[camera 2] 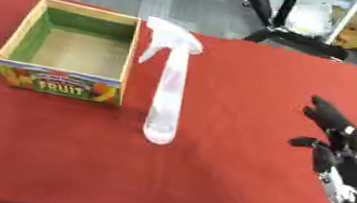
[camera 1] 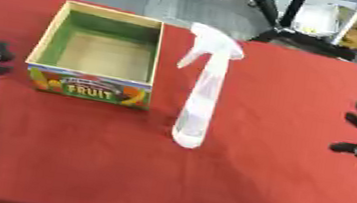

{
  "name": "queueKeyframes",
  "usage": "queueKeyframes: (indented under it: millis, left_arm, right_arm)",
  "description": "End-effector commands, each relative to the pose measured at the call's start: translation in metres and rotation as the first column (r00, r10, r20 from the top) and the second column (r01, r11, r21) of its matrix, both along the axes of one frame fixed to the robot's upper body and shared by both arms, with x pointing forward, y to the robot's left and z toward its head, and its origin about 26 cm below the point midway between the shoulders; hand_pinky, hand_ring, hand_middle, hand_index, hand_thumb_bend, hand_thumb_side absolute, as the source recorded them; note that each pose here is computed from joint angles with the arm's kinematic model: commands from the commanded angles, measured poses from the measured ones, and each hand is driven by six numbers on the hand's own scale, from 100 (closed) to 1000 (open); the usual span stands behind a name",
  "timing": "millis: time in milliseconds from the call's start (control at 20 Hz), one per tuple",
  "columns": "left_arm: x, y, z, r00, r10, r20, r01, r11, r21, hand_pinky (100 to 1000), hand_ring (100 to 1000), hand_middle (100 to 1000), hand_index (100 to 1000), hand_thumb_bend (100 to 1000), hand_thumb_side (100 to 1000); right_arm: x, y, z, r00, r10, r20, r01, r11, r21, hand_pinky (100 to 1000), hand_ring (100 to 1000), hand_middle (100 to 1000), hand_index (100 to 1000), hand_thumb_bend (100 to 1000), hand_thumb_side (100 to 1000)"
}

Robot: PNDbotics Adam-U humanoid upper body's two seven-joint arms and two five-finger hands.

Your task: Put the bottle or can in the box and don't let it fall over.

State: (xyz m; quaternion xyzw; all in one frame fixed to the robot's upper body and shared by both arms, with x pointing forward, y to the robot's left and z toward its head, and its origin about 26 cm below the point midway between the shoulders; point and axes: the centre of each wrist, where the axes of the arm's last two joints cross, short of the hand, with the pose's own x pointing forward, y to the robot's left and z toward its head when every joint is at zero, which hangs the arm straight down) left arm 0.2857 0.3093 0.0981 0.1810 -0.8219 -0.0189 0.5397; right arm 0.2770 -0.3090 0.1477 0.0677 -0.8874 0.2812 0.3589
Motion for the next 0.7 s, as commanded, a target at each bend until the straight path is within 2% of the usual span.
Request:
queueKeyframes:
  millis: [50,250,350,700]
  left_arm:
    - [0.002,-0.001,0.007,1.000,-0.018,0.021,0.017,1.000,0.016,765,772,618,765,118,780]
    - [0.003,-0.002,0.008,0.999,-0.026,0.025,0.025,1.000,0.014,765,772,617,765,119,778]
    - [0.003,-0.003,0.009,0.999,-0.032,0.027,0.032,0.999,0.015,764,772,617,765,121,777]
    - [0.004,-0.007,0.009,0.998,-0.055,0.025,0.055,0.998,0.013,764,771,617,765,121,777]
  right_arm:
    - [0.003,-0.011,0.039,0.990,0.043,0.132,-0.029,0.994,-0.107,725,975,988,944,100,470]
    - [0.015,-0.020,0.074,0.964,0.085,0.251,-0.033,0.979,-0.203,732,965,979,950,100,470]
    - [0.022,-0.023,0.087,0.952,0.106,0.286,-0.034,0.969,-0.246,736,968,983,952,100,456]
    - [0.054,-0.022,0.115,0.927,0.183,0.326,-0.064,0.937,-0.343,739,971,987,948,100,424]
